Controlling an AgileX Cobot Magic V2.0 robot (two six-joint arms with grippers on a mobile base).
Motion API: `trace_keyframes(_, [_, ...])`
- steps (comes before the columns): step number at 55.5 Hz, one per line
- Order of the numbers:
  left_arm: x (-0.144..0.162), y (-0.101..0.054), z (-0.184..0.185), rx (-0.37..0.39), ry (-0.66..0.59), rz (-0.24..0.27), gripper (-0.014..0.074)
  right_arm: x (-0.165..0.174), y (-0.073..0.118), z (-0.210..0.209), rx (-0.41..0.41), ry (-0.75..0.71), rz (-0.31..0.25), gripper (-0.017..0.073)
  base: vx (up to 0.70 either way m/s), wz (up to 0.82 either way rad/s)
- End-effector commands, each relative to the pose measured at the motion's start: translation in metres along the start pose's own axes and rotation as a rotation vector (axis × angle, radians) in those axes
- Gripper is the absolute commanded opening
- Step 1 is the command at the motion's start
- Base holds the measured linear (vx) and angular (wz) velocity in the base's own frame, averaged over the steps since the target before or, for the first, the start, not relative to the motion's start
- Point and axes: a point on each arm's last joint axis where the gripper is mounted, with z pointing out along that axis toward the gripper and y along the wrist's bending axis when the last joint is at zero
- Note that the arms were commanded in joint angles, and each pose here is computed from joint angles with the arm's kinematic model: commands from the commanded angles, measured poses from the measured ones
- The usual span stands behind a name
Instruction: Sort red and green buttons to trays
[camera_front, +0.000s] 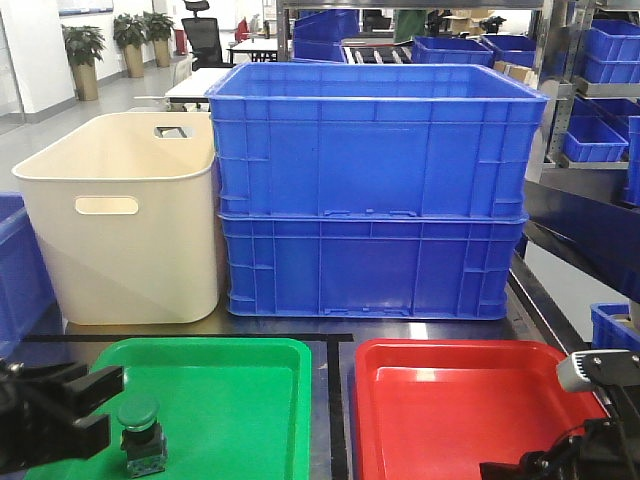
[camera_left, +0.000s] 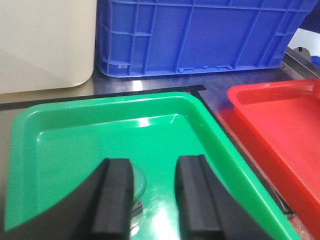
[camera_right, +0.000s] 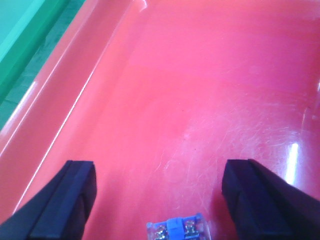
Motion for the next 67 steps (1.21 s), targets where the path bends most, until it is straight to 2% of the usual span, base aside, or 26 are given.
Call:
trace_keyframes(1, [-0.009,0.002,-0.019,-0.045,-0.148,0.008,0.0262,-0.013,0.001,-0.008,0.011,-0.071,-0.003,0.0563,0.0,0.0])
trace_keyframes(5, [0.002,0.005,-0.035,-0.063,-0.194,0.017,0.0204,-0.013,0.001,-0.008,0.011,-0.071,-0.003,0.0563,0.0,0.0])
trace_keyframes(9, [0.015,0.008,-0.053,-0.078,-0.241,0.05,0.0153,-0.013,0.001,-0.008,0.011,-0.071,-0.003,0.0563,0.0,0.0])
trace_keyframes(15, [0.037,0.01,-0.073,-0.077,-0.283,0.063,0.0087,-0.013,0.001,-0.008,0.011,-0.071,-0.003,0.0563,0.0,0.0])
trace_keyframes(24, [0.084,0.019,-0.094,-0.109,-0.322,0.095,-0.001,-0.013,0.001,-0.008,0.011,-0.071,-0.003,0.0563,0.0,0.0])
trace_keyframes(38, [0.134,0.033,-0.114,-0.232,-0.441,0.121,-0.0008,-0.013,0.001,-0.008,0.011,-0.071,-0.003,0.0563,0.0,0.0])
trace_keyframes(42, [0.144,0.035,-0.117,-0.256,-0.485,0.108,-0.0008,-0.013,0.001,-0.008,0.011,-0.071,-0.003,0.0563,0.0,0.0])
trace_keyframes(54, [0.148,0.038,-0.12,-0.318,-0.47,0.08,-0.0006,-0.013,0.002,-0.008,0.007,-0.069,-0.003,0.0563,0.0,0.0])
trace_keyframes(67, [0.148,0.038,-0.12,-0.321,-0.469,0.079,-0.0006,-0.013,0.002,-0.008,0.008,-0.069,-0.003,0.0563,0.0,0.0])
